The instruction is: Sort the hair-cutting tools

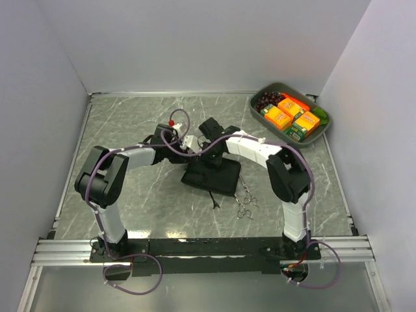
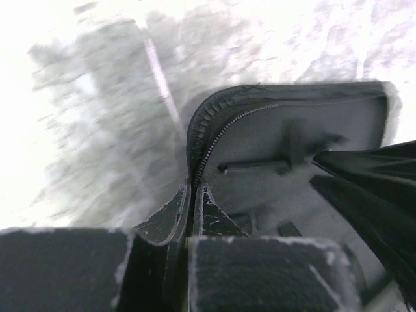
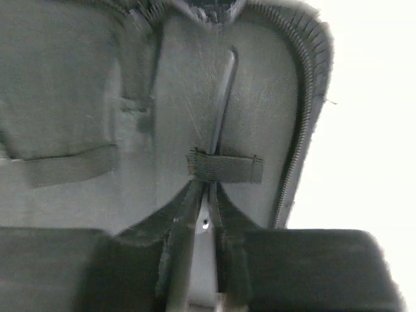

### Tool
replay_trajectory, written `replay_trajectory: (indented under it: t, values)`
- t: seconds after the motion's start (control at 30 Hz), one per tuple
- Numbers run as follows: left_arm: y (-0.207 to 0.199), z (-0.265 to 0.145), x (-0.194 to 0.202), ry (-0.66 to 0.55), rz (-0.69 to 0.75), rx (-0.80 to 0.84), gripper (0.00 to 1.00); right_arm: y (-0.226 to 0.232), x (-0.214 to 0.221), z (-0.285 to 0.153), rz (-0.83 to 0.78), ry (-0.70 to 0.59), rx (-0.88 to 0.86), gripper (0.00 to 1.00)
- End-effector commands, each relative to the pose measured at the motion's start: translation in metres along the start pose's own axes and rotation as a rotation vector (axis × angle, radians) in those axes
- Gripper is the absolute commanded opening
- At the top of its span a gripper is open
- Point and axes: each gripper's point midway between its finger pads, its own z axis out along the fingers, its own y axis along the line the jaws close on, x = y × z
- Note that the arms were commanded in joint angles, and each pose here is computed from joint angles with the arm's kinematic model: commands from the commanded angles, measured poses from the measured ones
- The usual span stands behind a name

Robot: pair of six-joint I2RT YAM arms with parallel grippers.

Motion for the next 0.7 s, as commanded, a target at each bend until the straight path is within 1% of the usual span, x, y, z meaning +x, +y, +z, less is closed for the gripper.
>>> replay_trajectory:
  t: [0.0, 0.03, 0.07, 0.1, 0.2, 0.23, 0.27, 0.3, 0.33, 0.37, 0.4, 0.43, 0.47, 0.5, 0.53, 0.57, 0.6, 0.63, 0.67]
  values:
    - [-0.037, 0.0, -0.017, -0.041, 0.061, 0.109, 0.01, -0.019, -0.07, -0.076, -0.018, -0.246, 0.149, 0.42]
    - [-0.036, 0.001, -0.017, -0.039, 0.063, 0.105, 0.01, -0.019, -0.071, -0.089, -0.015, -0.252, 0.168, 0.48]
    - [-0.036, 0.001, -0.017, -0.039, 0.063, 0.103, 0.01, -0.022, -0.071, -0.097, -0.009, -0.247, 0.191, 0.79]
    - [-0.035, 0.001, -0.017, -0.04, 0.064, 0.101, 0.01, -0.021, -0.072, -0.104, -0.002, -0.251, 0.202, 0.99]
    - [-0.033, 0.001, -0.018, -0.041, 0.065, 0.089, 0.01, -0.02, -0.068, -0.133, 0.034, -0.253, 0.252, 1.0]
    - [-0.033, 0.001, -0.019, -0.044, 0.067, 0.087, 0.01, -0.02, -0.069, -0.15, 0.04, -0.274, 0.281, 1.0]
    - [-0.03, 0.001, -0.019, -0.043, 0.064, 0.076, 0.01, -0.018, -0.065, -0.157, 0.048, -0.264, 0.293, 1.0]
    - [-0.029, 0.0, -0.021, -0.048, 0.064, 0.072, 0.01, -0.023, -0.059, -0.168, 0.088, -0.249, 0.346, 1.0]
    - [-0.028, 0.0, -0.022, -0.051, 0.059, 0.069, 0.01, -0.022, -0.06, -0.187, 0.11, -0.271, 0.381, 1.0]
    - [-0.025, -0.001, -0.025, -0.061, 0.05, 0.055, 0.01, -0.023, -0.06, -0.2, 0.165, -0.287, 0.411, 1.0]
    - [-0.023, -0.003, -0.027, -0.07, 0.043, 0.047, 0.01, -0.032, -0.054, -0.214, 0.218, -0.286, 0.492, 1.0]
    - [-0.021, -0.004, -0.029, -0.076, 0.026, 0.04, 0.01, -0.036, -0.054, -0.239, 0.272, -0.345, 0.563, 1.0]
    - [-0.015, -0.007, -0.035, -0.098, 0.008, 0.005, 0.01, -0.036, -0.046, -0.241, 0.403, -0.375, 0.589, 1.0]
    - [-0.01, -0.01, -0.036, -0.108, -0.026, -0.014, 0.01, -0.052, -0.034, -0.265, 0.523, -0.424, 0.713, 1.0]
    - [-0.006, -0.012, -0.04, -0.123, -0.044, -0.033, 0.01, -0.055, -0.022, -0.265, 0.631, -0.427, 0.746, 1.0]
    - [0.0, -0.019, -0.046, -0.149, -0.072, -0.057, 0.01, -0.056, -0.014, -0.263, 0.771, -0.453, 0.728, 1.0]
    - [0.012, -0.023, -0.05, -0.172, -0.127, -0.108, 0.01, -0.045, -0.004, -0.244, 0.79, -0.375, 0.618, 1.0]
    - [0.018, -0.028, -0.054, -0.189, -0.162, -0.126, 0.01, -0.04, -0.005, -0.238, 0.811, -0.361, 0.528, 1.0]
    - [0.028, -0.038, -0.063, -0.226, -0.207, -0.146, 0.01, -0.041, -0.006, -0.244, 0.858, -0.346, 0.534, 1.0]
